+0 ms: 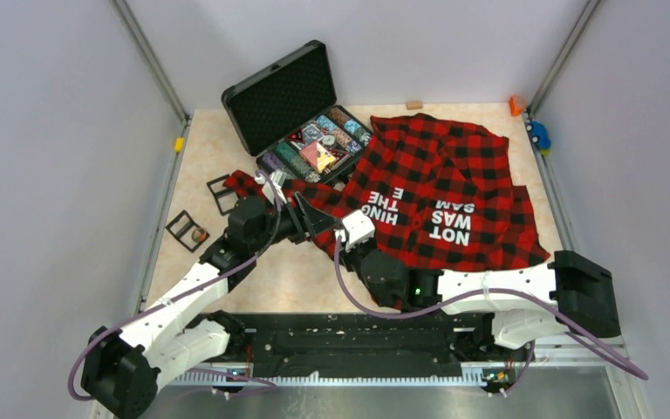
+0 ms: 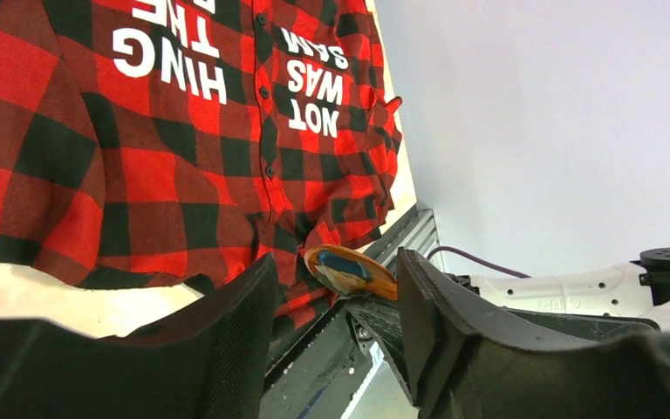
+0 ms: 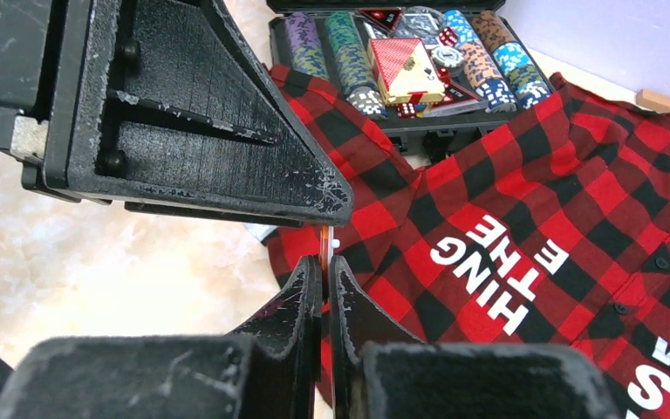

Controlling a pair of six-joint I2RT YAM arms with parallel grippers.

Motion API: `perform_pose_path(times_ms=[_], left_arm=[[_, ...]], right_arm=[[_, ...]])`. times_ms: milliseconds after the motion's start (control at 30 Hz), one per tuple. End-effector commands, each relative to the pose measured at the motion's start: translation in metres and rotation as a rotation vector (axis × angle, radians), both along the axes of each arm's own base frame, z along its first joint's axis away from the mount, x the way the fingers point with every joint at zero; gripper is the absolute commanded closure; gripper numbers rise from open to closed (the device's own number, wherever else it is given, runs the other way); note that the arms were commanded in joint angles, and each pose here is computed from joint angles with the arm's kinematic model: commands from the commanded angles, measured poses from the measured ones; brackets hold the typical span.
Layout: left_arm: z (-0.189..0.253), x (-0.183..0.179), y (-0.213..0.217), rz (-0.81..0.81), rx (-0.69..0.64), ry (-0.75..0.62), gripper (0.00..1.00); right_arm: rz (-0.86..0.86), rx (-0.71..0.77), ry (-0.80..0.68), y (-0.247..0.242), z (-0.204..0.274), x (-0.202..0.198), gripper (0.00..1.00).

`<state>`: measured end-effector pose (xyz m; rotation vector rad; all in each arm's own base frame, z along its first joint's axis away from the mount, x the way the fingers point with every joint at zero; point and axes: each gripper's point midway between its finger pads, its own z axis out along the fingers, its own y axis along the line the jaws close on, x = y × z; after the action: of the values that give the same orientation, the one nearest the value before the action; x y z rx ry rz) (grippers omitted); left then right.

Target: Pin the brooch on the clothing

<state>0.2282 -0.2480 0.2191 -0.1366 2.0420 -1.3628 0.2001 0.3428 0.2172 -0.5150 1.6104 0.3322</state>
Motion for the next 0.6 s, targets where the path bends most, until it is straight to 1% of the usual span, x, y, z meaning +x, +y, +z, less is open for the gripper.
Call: perform_pose_path(times_ms=[0,100,300,467,567], left_arm=[[0.010,0.006,-0.004,0.016,-0.035,-0.042,0.48],[0.008,0.006,-0.006,0.006,-0.036,-0.030,0.52],[0.003,0.005,-0.011,-0.015,-0.038,-0.007,0.54],[0.002,0.005,-0.012,-0.013,-0.040,0.002,0.72],[0.001,0.004,-0.014,-0.021,-0.053,0.013,0.84]], right_arm=[[-0.012,0.070,-0.036,0.011,0.030,0.000,1.00],[-0.003,0.065,-0.033,0.013,0.028,-0.001,1.00],[0.014,0.021,-0.057,0.017,0.026,-0.004,1.00],[0.014,0.004,-0.063,0.018,0.024,-0.005,1.00],[0.019,-0.006,-0.070,0.020,0.023,-0.006,1.00]])
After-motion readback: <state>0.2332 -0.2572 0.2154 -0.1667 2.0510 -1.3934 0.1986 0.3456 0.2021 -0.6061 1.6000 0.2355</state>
